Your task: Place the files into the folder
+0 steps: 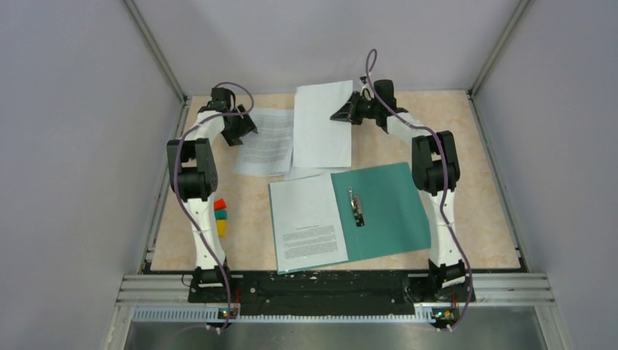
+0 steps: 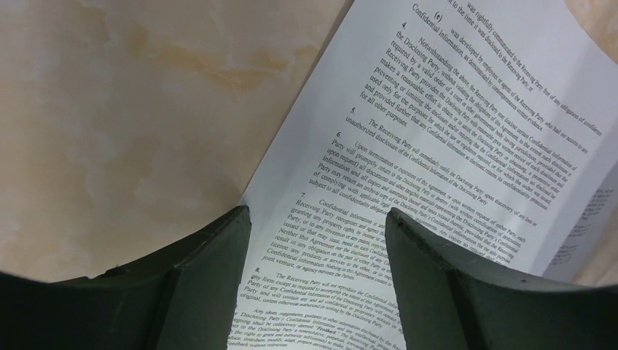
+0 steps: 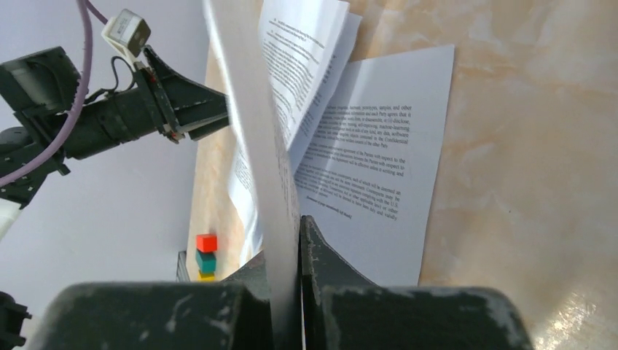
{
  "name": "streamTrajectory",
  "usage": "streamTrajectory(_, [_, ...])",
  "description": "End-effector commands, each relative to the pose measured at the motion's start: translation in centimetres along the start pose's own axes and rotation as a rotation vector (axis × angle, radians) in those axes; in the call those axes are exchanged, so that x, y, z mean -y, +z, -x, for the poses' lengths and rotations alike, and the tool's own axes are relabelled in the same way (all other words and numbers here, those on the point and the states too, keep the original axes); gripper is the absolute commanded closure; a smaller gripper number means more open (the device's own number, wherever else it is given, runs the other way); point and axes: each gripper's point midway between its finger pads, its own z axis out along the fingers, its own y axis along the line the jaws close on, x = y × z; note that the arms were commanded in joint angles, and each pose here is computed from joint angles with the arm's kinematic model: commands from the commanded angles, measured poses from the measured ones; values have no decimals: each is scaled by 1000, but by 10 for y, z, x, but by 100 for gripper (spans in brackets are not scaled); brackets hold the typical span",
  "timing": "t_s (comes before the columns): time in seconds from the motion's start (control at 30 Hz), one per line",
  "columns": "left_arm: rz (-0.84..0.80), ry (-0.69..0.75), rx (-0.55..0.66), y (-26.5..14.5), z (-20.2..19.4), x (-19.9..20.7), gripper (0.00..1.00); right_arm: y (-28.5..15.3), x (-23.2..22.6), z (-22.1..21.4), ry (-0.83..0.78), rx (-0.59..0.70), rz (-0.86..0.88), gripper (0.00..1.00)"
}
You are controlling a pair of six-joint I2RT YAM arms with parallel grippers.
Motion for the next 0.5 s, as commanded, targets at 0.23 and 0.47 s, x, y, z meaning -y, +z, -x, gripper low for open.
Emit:
streamTrajectory(0.23, [55, -60, -32, -1, 1, -23, 27, -44, -67, 52, -89, 96, -10, 100])
streamTrajectory(0.47, [-17, -59, -27, -10, 7, -4, 24, -119, -60, 44, -13, 108, -104, 100])
